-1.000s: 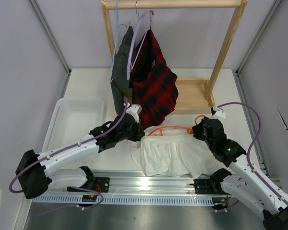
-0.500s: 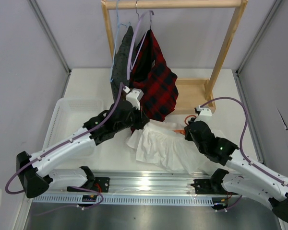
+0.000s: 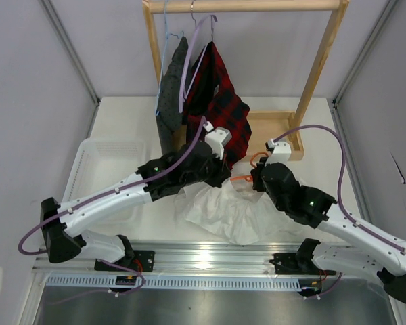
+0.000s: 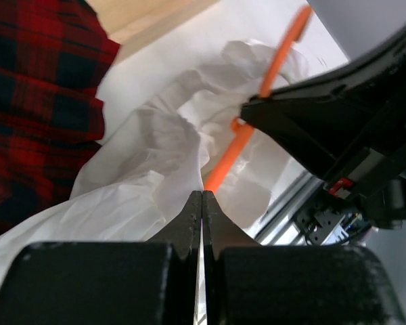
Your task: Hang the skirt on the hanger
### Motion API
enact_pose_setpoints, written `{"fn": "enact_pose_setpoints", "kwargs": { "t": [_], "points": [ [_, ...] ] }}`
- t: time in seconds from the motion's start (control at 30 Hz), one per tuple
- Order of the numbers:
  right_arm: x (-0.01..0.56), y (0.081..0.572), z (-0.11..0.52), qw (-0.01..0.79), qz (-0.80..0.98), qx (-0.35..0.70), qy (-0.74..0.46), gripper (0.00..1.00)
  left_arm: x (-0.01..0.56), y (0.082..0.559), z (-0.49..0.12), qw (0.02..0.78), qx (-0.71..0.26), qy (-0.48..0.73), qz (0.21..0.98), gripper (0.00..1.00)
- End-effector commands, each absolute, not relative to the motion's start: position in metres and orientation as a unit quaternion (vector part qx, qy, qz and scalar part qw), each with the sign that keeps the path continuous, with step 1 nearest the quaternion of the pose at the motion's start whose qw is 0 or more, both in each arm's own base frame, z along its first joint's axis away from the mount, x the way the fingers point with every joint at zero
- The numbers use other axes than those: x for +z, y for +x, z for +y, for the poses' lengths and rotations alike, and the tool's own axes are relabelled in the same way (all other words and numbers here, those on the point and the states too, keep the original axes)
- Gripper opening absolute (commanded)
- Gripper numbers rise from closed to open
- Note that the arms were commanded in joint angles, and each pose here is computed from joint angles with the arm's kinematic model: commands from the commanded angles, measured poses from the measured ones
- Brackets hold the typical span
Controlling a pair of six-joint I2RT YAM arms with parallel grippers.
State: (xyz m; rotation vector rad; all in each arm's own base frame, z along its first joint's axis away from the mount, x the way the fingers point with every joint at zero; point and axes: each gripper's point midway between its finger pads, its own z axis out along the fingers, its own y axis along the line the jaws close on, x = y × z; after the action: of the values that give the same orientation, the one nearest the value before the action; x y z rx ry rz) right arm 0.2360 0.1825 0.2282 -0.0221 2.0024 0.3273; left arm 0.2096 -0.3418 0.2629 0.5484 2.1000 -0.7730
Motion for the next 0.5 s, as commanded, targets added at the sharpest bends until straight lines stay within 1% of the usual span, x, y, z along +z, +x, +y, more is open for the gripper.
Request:
{"fn": "enact_pose_setpoints", "kwargs": {
  "t": [0.0,0.07,0.2,0.4,0.43,0.47],
  "points": [
    [0.258,0.241,0.198,0.545,0.821,0.168,-0.006,0.0,0.291,0.207,-0.355,0.433,-0.318,0.233,0.81,0.0],
    [0.258,0.238,0.205,0.539,0.823,0.179,-0.017,0.0,0.294,0.208,-0.358,0.434,-0.319,0.238,0.808,0.0],
    [0.276,0.233,0.207,0.55,0.812,0.195,-0.019,0.0,0.286,0.208,-0.363,0.425,-0.298,0.26,0.814,0.0],
    [0.297,0.223,0.214,0.547,0.808,0.214,-0.048,0.0,0.293,0.205,-0.364,0.445,-0.288,0.312,0.788,0.0],
    [0.3,0.221,0.214,0.549,0.805,0.218,-0.048,0.0,0.293,0.204,-0.364,0.445,-0.283,0.333,0.781,0.01],
    [0.303,0.22,0.214,0.551,0.803,0.221,-0.048,0.0,0.293,0.201,-0.365,0.443,-0.284,0.346,0.777,0.06]
  ]
}}
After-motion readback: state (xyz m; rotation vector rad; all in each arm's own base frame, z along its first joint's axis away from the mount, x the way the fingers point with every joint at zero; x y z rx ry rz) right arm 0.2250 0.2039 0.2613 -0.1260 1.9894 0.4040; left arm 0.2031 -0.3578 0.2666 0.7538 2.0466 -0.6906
